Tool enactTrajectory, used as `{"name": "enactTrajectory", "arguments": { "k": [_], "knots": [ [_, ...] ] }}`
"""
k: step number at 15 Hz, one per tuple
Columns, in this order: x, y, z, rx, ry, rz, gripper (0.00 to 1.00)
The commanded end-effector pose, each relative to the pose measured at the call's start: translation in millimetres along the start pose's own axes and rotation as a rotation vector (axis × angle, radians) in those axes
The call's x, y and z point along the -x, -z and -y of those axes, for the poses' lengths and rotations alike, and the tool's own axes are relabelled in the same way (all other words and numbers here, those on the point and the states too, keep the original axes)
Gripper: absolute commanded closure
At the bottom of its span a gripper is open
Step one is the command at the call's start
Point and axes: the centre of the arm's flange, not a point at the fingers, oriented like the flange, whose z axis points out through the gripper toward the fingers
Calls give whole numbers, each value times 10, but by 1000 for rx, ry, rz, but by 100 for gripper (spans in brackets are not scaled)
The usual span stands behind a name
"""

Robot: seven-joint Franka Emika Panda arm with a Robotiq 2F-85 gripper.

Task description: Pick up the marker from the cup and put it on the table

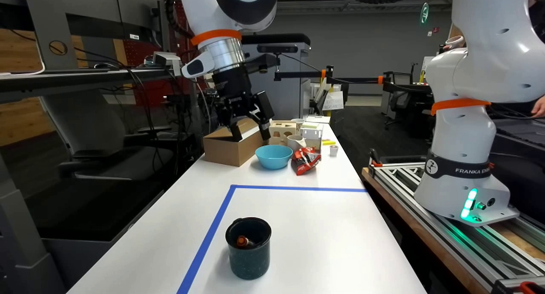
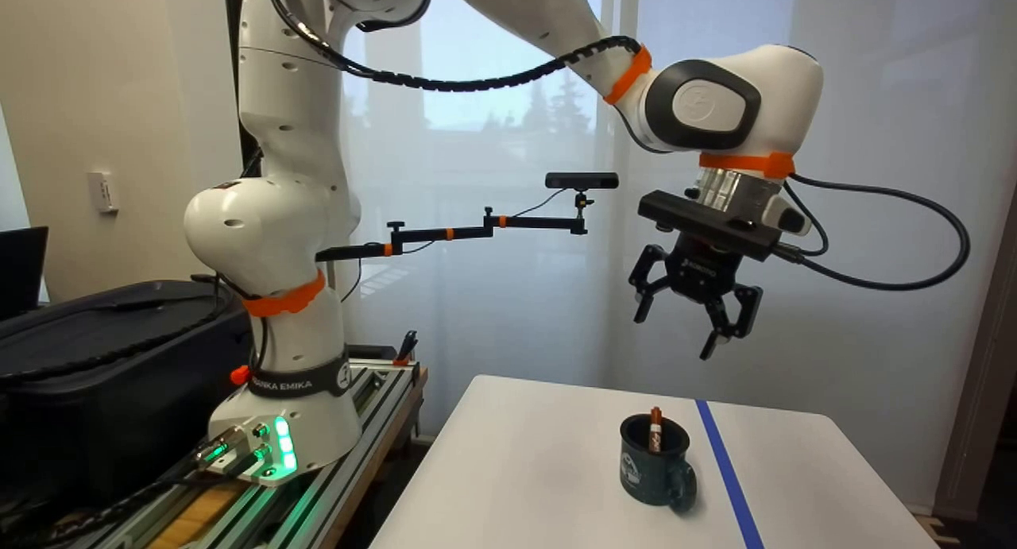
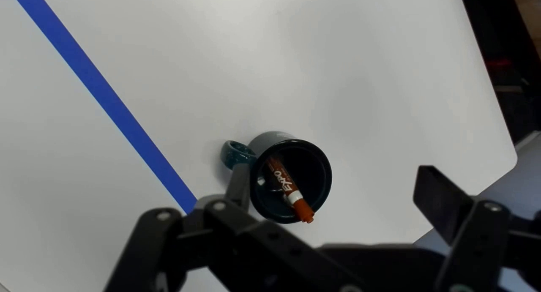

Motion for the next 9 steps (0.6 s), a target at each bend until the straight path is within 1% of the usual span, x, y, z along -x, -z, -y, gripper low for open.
{"name": "enactTrajectory", "arguments": {
  "k": [1,2,3,5,7,9],
  "knots": [
    [-75,-62,40,8,27,-31,0],
    [-102,-137,47,0,50,-51,0],
    [-135,-241,40,17,66,-75,0],
    [-189,-417,18,40,112,-95,0],
    [-232,-602,-11,48,135,-108,0],
    [-254,-783,-21,28,187,-129,0]
  ]
}}
